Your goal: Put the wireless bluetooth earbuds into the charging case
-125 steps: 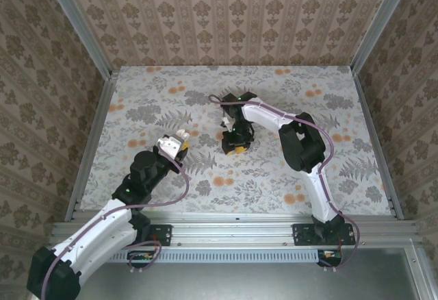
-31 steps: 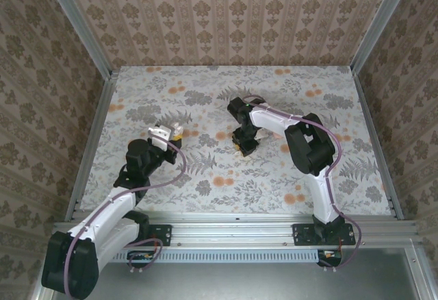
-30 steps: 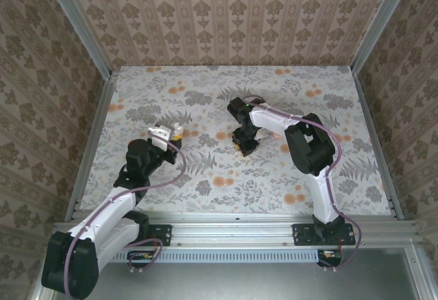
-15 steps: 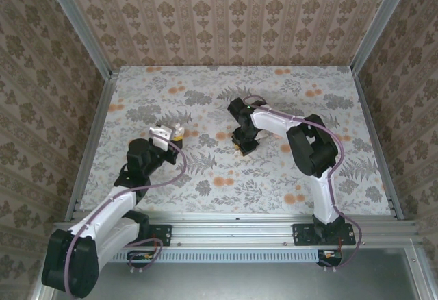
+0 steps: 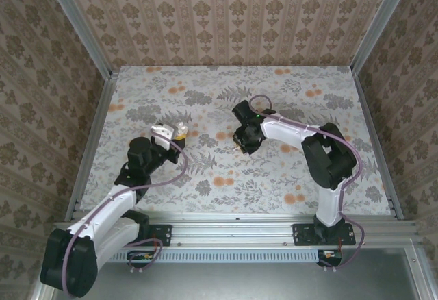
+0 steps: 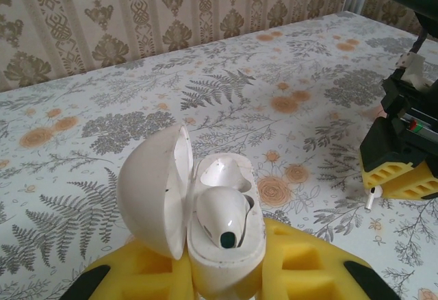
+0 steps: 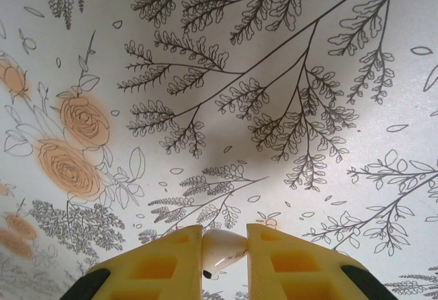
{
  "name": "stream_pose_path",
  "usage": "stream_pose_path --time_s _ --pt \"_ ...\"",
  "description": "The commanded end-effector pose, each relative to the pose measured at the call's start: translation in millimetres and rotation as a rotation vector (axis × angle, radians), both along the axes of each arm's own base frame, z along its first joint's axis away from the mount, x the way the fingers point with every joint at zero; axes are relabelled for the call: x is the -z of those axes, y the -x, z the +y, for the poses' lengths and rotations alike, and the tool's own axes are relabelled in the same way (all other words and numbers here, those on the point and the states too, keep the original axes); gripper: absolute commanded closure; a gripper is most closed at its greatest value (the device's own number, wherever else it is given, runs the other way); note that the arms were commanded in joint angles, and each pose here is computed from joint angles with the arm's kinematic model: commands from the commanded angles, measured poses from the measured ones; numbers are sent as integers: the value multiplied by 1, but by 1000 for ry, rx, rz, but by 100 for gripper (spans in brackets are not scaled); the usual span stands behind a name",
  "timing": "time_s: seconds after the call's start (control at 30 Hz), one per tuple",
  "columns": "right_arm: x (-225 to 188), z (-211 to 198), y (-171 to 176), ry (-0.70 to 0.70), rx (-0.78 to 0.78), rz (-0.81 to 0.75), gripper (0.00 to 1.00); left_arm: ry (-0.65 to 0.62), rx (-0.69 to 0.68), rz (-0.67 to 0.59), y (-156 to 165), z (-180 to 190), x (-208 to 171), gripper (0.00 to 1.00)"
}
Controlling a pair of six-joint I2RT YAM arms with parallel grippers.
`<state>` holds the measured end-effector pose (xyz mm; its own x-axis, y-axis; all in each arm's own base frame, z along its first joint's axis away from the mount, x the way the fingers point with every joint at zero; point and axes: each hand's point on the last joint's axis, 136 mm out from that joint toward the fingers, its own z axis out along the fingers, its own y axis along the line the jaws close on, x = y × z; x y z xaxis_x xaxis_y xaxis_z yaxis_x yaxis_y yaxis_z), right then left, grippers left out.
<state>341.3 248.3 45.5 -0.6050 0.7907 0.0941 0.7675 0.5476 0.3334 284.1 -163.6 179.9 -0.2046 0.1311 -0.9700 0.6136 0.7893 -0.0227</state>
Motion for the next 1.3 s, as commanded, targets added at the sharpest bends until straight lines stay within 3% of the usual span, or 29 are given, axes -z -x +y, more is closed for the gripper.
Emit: stream_pose_path --time_s 0.0,0.4,0.7,0.97,1.27 --pt "-22 2 -7 -20 -29 -103 79 -3 20 13 2 -5 1 95" --pt "-60 2 -8 -38 -107 -292 78 -21 135 117 2 -35 32 95" --pt "-76 8 -8 -57 -200 -436 78 -45 326 175 18 -69 61 95" --pt "-83 15 -11 -75 -265 -511 78 -58 398 187 17 -85 80 95" --pt "-94 18 -12 -63 -323 -593 77 -57 486 156 24 -102 75 95"
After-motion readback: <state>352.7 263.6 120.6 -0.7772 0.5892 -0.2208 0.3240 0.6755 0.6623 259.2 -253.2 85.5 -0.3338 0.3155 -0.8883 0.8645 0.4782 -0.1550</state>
